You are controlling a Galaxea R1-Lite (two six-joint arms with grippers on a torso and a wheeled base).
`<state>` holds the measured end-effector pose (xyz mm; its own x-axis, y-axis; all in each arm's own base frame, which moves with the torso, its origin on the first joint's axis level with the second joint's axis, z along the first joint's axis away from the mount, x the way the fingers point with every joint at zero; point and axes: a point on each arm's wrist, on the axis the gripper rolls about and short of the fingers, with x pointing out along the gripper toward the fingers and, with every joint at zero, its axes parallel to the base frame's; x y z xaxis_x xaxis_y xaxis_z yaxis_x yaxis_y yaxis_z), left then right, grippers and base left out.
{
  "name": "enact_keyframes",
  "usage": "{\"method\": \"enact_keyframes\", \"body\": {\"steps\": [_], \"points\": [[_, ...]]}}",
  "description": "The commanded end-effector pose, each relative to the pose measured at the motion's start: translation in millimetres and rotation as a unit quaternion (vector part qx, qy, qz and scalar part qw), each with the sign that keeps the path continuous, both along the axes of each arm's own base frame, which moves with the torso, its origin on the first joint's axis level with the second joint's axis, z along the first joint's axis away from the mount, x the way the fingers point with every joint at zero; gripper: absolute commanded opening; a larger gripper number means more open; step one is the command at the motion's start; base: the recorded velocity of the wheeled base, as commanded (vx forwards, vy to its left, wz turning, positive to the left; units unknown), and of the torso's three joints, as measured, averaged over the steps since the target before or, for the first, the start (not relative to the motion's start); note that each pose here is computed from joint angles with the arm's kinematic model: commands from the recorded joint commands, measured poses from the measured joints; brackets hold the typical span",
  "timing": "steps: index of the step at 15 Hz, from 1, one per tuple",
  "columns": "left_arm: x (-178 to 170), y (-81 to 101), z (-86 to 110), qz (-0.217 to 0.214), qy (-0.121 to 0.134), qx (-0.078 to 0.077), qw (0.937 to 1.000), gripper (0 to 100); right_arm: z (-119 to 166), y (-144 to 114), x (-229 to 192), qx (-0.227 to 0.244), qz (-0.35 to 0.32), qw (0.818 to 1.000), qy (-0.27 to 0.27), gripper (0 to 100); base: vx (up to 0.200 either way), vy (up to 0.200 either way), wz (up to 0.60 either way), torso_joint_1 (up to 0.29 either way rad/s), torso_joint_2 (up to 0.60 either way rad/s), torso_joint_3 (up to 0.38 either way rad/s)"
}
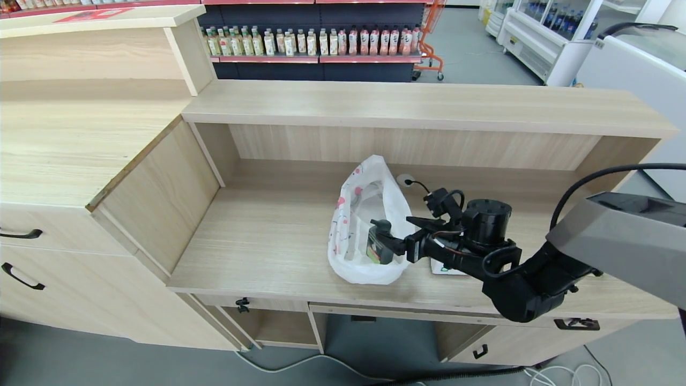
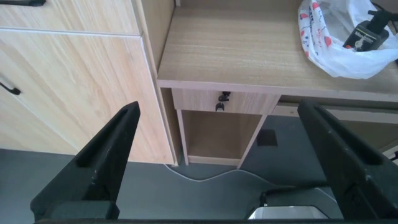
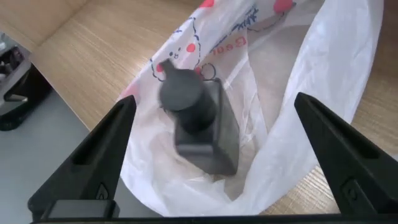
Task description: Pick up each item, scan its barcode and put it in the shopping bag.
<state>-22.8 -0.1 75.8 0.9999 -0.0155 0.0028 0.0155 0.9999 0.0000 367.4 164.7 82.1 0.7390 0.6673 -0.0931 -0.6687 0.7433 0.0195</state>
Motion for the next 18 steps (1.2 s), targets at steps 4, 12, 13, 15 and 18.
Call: {"method": "enact_keyframes", "body": {"steps": [4, 12, 13, 15, 18], "points": [[0.1, 0.0, 0.1, 0.000, 0.001, 0.000, 1.0000, 100, 107.6, -44.2, -76.4, 0.075, -0.021, 0.997, 0.000, 100, 0.000, 0.000, 0.00, 0.000, 0.00, 0.000], [0.1, 0.0, 0.1, 0.000, 0.001, 0.000, 1.0000, 100, 83.4, -204.1, -153.5, -0.112, -0.345, 0.930, 0.066, 100, 0.000, 0.000, 0.00, 0.000, 0.00, 0.000], [0.1, 0.0, 0.1, 0.000, 0.001, 0.000, 1.0000, 100, 80.1, -207.9, -156.9, -0.114, -0.357, 0.924, 0.074, 100, 0.000, 0.000, 0.00, 0.000, 0.00, 0.000], [0.1, 0.0, 0.1, 0.000, 0.001, 0.000, 1.0000, 100, 77.1, -212.0, -159.7, -0.114, -0.366, 0.920, 0.081, 100, 0.000, 0.000, 0.00, 0.000, 0.00, 0.000], [0.1, 0.0, 0.1, 0.000, 0.001, -0.001, 1.0000, 100, 76.7, -212.1, -160.5, -0.113, -0.366, 0.920, 0.082, 100, 0.000, 0.000, 0.00, 0.000, 0.00, 0.000]]}}
